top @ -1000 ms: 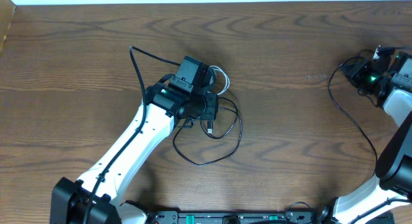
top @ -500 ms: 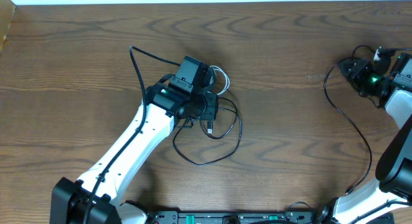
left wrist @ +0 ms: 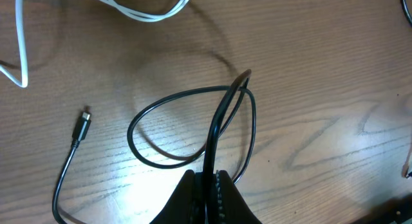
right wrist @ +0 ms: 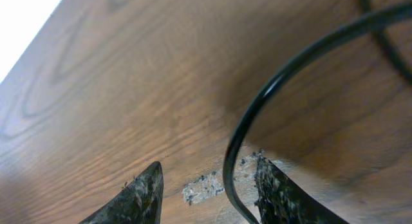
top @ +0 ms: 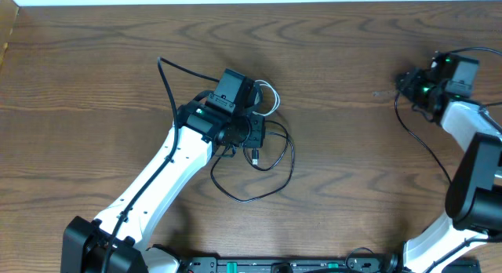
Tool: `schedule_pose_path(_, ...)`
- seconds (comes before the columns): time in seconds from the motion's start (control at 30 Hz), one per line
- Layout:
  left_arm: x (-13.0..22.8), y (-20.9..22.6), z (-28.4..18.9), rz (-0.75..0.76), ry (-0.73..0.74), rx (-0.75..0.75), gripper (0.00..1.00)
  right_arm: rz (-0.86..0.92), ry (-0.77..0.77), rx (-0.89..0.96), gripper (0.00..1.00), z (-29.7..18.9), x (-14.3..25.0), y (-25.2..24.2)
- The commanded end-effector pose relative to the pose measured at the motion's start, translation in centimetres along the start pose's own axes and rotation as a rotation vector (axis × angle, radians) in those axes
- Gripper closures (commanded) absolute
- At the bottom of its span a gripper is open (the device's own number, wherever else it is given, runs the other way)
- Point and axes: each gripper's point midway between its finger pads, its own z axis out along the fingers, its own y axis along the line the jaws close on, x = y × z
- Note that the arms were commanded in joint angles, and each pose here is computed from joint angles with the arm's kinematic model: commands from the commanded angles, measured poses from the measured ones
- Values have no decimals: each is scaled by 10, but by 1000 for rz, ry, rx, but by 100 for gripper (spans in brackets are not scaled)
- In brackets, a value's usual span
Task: Untangle cables
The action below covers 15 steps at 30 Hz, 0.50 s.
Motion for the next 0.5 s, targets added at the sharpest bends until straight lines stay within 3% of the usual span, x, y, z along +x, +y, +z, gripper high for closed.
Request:
schedule_pose_path(0.0,3,-1,1,-6,14,12,93,5,-11,112,57,16,6,-16)
schedule_pose_path(0.07,3,-1,0,-9,13,11,93,1,-2,114,60,20,10,-16)
schedule_pose_path(0.17,3,-1,0,-9,13,11,93,-2,5,104,99,23,13,-14)
schedule_pose_path(0.3,3,-1,0,-9,13,11,93,-11,-10,7,99,14,3,6)
schedule_pose_path(0.47,3,-1,1,-8,13,11,93,-35,-152,-292,99,-39,-55,58)
